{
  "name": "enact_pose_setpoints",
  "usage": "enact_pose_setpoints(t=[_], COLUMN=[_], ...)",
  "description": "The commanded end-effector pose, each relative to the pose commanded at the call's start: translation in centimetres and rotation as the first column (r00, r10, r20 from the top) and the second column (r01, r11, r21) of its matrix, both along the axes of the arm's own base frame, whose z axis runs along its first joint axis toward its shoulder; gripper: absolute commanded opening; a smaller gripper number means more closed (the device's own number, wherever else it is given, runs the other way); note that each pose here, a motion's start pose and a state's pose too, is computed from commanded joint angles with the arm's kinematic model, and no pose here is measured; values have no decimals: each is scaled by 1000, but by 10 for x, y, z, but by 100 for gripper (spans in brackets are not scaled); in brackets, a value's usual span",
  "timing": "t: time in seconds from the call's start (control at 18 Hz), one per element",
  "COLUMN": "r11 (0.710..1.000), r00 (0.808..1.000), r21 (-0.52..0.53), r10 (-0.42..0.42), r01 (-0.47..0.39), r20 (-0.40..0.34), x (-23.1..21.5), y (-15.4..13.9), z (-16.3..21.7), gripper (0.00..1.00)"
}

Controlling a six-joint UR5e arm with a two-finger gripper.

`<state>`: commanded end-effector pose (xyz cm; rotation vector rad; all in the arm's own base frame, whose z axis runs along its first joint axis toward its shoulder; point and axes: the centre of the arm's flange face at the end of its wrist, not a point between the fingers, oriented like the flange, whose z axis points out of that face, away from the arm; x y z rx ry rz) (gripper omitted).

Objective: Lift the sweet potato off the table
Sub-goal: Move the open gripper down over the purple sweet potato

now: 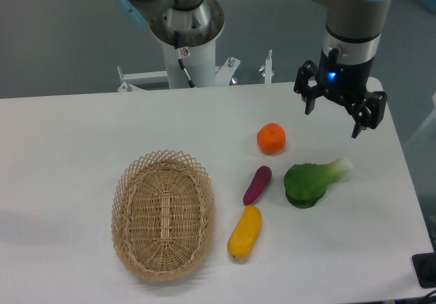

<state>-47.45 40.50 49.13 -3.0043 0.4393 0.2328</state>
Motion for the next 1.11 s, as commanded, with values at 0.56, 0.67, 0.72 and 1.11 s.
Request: enact_pose_setpoints(t=[0.56,0.67,0.72,1.11], r11=[1000,999,998,992], r00=[999,996,995,989], r21=[-24,-37,-41,-6], r10=[0,30,50,127], r01=[1,-27,-46,-127], r20=[48,80,92,74], x=[12,21,30,73], y=[-2,2,9,35], z=[-26,-43,-51,-132], gripper=[100,100,100,100])
